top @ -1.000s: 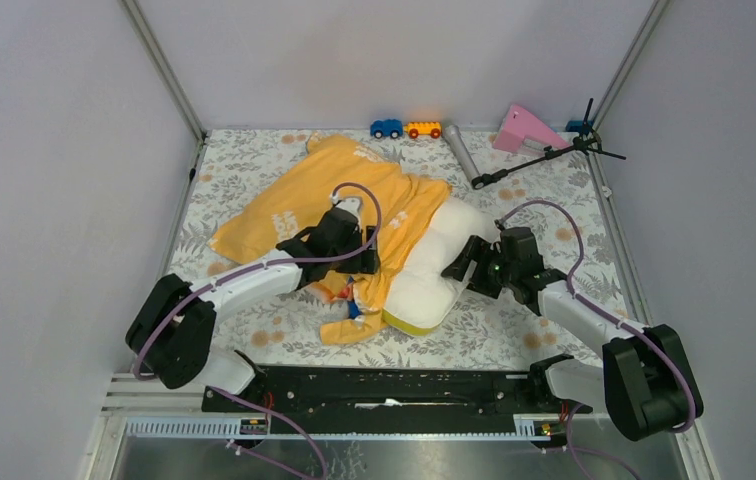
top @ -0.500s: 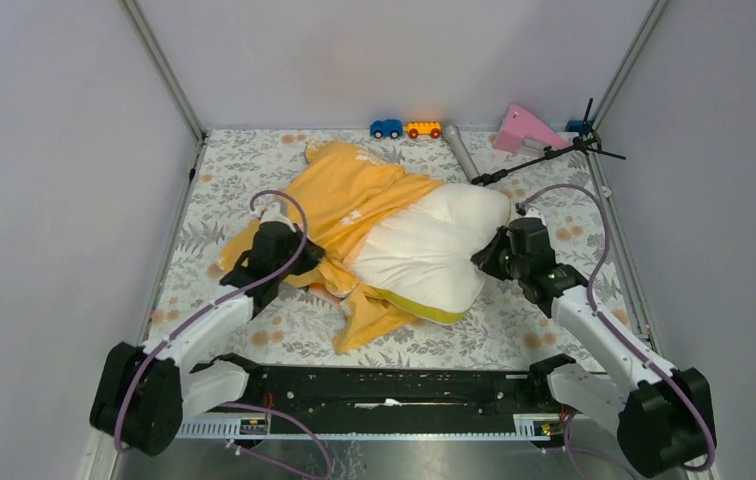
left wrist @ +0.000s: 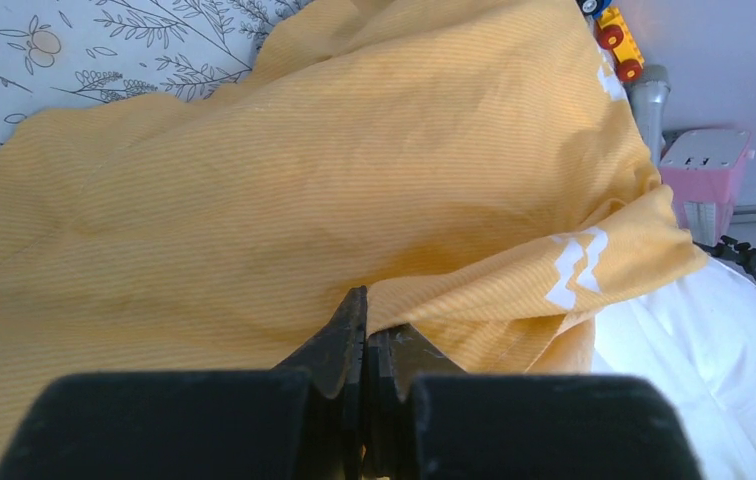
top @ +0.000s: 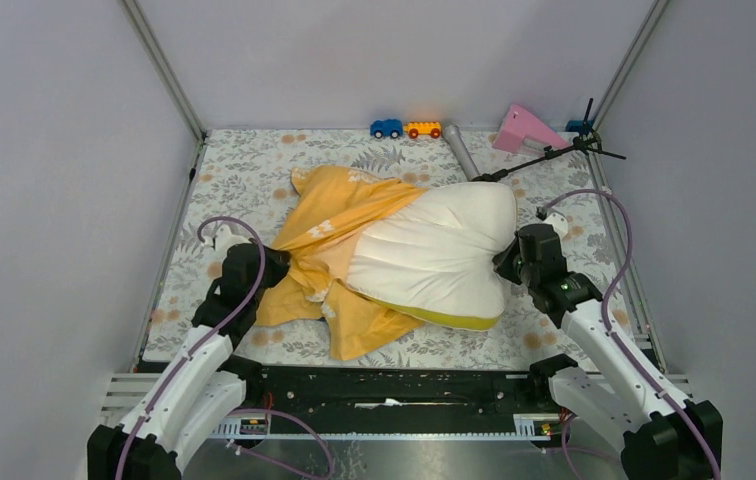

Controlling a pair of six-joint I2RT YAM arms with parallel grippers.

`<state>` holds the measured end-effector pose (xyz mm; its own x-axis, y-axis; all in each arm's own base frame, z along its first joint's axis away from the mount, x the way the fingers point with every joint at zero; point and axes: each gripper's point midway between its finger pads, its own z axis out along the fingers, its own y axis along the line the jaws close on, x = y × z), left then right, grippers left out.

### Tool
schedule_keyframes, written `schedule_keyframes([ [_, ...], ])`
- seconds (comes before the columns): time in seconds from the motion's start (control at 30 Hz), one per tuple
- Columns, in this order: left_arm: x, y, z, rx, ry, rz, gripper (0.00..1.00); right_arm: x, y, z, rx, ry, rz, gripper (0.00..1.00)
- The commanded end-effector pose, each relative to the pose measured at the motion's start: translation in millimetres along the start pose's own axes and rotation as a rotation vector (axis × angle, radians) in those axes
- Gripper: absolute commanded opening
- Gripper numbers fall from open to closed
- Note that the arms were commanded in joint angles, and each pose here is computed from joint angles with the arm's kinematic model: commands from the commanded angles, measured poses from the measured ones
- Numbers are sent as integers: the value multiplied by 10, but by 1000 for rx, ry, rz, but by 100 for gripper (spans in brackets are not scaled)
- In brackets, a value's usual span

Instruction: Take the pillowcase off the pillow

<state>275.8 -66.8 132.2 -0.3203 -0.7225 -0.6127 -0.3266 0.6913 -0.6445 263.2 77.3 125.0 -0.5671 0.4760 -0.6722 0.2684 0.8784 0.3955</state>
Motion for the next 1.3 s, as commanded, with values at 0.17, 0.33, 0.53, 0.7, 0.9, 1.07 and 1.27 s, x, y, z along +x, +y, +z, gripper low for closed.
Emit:
schedule_keyframes([
  [0.17,-54,-509,100,205,62,130,9,-250,466,155,-147,64,-109,15],
  [0.33,10,-734,49,296,136,174,19,-384,898,151,-280,122,-95,24],
  [0.53,-98,-778,-84,313,95,174,32,-606,1201,214,-338,103,-78,24],
  [0.7,-197,-824,-183,307,79,197,51,-773,1298,263,-323,94,-120,60],
  [0.9,-304,-867,-295,306,56,221,74,-850,1157,90,-279,41,-167,100],
  [1.07,-373,-788,-290,239,31,157,93,-573,1061,-67,-263,100,-234,100],
  [1.27,-420,-531,-219,86,0,74,99,11,937,-117,-207,185,-353,100],
])
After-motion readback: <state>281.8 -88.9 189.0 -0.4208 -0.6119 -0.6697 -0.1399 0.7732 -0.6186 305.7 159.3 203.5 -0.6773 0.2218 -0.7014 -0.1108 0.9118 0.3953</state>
